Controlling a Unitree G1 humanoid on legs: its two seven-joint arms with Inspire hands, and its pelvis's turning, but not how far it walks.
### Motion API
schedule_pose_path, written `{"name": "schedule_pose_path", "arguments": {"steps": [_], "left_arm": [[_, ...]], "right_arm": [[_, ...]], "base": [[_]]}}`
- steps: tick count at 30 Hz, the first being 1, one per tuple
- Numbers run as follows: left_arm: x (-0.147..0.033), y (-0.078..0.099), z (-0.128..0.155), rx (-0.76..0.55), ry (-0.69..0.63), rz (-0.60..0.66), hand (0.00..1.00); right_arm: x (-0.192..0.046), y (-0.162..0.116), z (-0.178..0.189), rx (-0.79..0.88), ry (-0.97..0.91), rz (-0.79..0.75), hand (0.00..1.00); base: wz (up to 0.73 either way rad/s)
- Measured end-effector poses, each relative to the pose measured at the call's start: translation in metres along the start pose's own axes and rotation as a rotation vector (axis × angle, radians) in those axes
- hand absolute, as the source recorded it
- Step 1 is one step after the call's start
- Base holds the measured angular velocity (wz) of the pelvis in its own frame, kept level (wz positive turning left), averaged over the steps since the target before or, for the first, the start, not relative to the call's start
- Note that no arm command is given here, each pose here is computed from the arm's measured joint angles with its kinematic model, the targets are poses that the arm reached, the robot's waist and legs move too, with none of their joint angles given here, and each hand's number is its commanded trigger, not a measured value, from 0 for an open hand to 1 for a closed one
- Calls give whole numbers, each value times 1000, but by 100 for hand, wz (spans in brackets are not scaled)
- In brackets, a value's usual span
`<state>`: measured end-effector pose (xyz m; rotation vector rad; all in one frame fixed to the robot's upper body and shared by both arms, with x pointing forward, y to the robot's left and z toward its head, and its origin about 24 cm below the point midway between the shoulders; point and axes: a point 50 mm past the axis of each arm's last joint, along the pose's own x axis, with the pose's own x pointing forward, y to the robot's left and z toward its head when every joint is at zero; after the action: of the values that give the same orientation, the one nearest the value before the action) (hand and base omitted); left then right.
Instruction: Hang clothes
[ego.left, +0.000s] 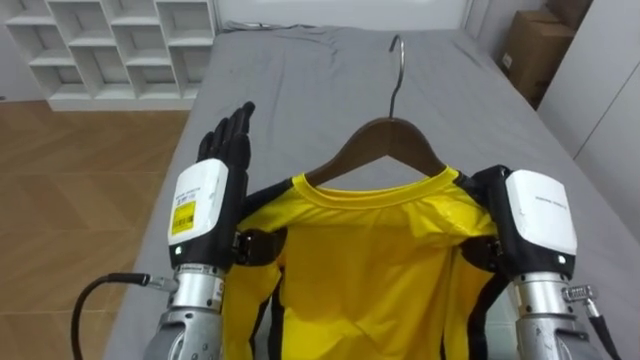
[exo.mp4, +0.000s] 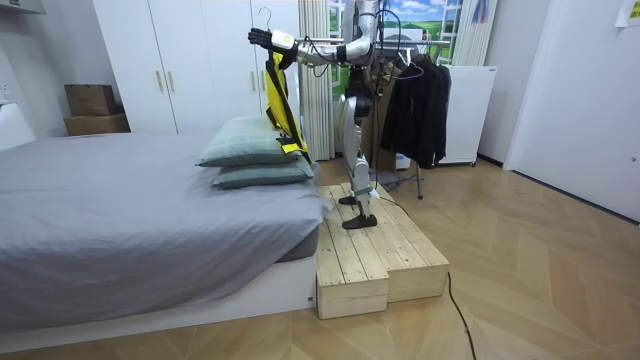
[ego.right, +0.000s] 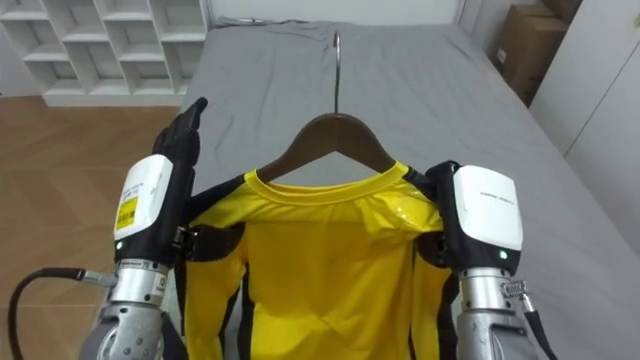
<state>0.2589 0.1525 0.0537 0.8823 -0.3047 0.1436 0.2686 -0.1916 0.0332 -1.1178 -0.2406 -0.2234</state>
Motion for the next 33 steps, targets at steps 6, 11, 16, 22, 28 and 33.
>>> {"name": "schedule_pose_path", "arguments": {"steps": [6, 11, 16, 22, 28, 33], "left_arm": [[-7, -1, -7, 8, 30, -18, 0], [-20, 2, -21, 24, 87, -45, 0], [-20, 8, -27, -27, 123, -22, 0], [-19, 7, -25, -49, 109, -41, 0], [-20, 8, -29, -93, 128, -77, 0], [-20, 8, -27, -102, 110, -78, 0]], "right_arm": [[-1, 0, -2, 0, 4, 0, 100], [-4, -11, -18, -7, 56, -64, 100], [-7, -14, -31, -27, 91, -88, 100], [-8, -12, -33, -31, 90, -86, 100], [-9, -13, -34, -24, 92, -88, 100], [-9, -14, -34, -22, 87, -93, 100]], "base": [[0], [0], [-2], [0], [-3], [-10]]}}
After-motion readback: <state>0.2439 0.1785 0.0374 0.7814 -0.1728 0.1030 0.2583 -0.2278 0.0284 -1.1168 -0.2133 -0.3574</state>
